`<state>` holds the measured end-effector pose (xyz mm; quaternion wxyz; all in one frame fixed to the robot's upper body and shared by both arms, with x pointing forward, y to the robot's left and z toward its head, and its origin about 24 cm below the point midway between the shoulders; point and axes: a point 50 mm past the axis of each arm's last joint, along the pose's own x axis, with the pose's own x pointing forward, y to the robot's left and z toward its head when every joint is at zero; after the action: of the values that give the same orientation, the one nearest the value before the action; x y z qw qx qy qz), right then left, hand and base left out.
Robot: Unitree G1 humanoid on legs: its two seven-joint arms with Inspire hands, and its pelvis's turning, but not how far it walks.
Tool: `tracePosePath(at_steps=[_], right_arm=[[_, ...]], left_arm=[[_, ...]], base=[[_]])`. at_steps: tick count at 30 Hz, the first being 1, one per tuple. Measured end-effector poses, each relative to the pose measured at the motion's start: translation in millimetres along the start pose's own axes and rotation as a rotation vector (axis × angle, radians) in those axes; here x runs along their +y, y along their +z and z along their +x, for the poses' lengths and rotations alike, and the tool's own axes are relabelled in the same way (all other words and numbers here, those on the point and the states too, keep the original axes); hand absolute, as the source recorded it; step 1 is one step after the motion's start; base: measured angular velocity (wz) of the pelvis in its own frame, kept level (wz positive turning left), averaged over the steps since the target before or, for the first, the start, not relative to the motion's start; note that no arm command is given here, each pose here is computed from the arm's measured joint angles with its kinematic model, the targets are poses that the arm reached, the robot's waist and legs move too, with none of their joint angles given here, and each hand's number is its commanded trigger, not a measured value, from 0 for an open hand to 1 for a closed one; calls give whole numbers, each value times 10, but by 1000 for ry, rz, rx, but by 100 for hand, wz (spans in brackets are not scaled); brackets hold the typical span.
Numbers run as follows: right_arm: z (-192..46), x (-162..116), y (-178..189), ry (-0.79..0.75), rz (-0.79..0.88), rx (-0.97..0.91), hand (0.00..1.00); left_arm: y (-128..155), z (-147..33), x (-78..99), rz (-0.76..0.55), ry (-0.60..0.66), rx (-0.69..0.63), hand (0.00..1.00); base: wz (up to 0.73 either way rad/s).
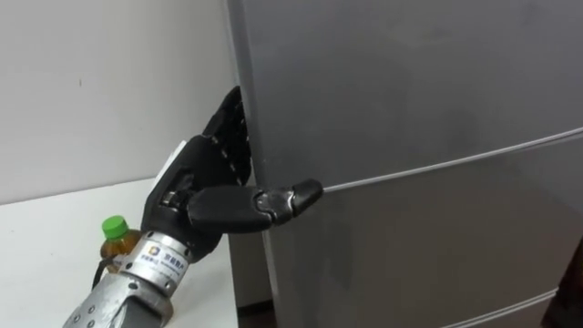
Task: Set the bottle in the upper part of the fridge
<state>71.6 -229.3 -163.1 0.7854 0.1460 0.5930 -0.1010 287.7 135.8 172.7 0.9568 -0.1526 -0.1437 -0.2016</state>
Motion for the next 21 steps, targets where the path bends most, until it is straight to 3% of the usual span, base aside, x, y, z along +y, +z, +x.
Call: tracePosePath(at_steps=[7,21], right_arm=[[-10,-30,8,5,-3,5,0],[-18,-62,-4,-2,5,0,0]], left_arm=[[94,-14,-87,93,-26,-9,0],[164,-25,-164,105,-53,-42,0]], base=[[4],[4]])
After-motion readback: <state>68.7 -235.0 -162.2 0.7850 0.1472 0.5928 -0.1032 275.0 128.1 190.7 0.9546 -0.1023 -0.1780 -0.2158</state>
